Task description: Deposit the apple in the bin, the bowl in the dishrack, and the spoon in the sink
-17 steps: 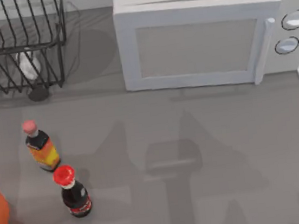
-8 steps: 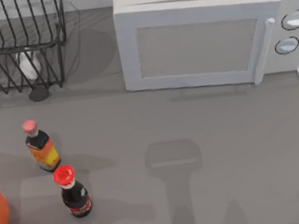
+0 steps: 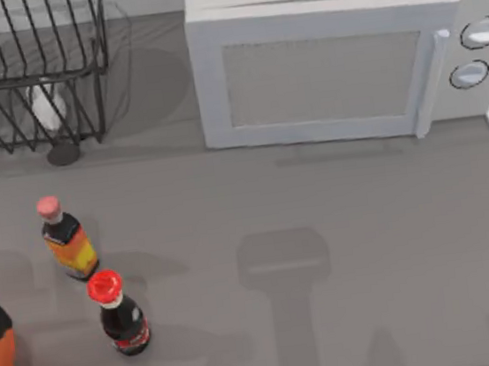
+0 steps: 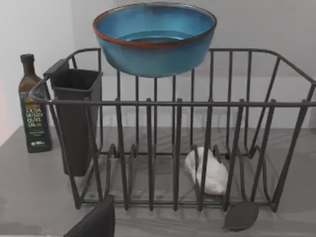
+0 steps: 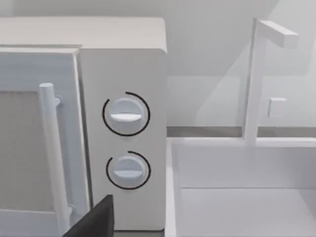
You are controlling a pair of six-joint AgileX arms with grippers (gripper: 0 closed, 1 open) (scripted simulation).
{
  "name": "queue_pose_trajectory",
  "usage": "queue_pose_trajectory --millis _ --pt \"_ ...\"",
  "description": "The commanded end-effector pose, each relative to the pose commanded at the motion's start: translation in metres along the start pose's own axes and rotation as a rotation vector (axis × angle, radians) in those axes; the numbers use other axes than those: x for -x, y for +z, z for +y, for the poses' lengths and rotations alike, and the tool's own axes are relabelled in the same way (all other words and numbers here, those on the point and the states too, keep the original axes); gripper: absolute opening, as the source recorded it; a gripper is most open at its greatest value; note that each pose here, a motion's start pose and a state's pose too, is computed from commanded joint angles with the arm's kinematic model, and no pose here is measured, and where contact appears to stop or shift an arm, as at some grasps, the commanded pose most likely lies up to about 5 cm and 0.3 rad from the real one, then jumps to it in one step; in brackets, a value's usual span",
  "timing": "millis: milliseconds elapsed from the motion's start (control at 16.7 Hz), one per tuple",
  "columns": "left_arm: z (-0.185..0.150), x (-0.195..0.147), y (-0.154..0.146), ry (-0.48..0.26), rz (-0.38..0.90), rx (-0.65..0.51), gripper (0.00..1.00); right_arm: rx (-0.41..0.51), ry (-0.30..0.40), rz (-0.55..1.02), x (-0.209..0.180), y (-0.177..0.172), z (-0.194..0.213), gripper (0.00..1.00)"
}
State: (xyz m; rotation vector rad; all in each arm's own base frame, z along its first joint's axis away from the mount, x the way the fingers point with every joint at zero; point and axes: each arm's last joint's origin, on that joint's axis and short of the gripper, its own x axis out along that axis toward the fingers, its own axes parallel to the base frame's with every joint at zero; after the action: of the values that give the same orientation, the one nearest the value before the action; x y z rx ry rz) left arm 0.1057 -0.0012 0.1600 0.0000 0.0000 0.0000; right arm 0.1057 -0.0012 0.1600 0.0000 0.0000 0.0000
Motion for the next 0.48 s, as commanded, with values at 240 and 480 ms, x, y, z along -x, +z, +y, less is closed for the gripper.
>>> queue_pose_trajectory --millis 240,480 --pt "0.0 0.0 0.0 0.0 0.0 0.0 1.0 0.0 0.0 0.0 0.0 0.0 0.0 1.0" --pt "0.0 0.0 0.0 0.0 0.0 0.0 1.0 0.097 0.027 0.103 -0.0032 0.0034 0.0013 1.0"
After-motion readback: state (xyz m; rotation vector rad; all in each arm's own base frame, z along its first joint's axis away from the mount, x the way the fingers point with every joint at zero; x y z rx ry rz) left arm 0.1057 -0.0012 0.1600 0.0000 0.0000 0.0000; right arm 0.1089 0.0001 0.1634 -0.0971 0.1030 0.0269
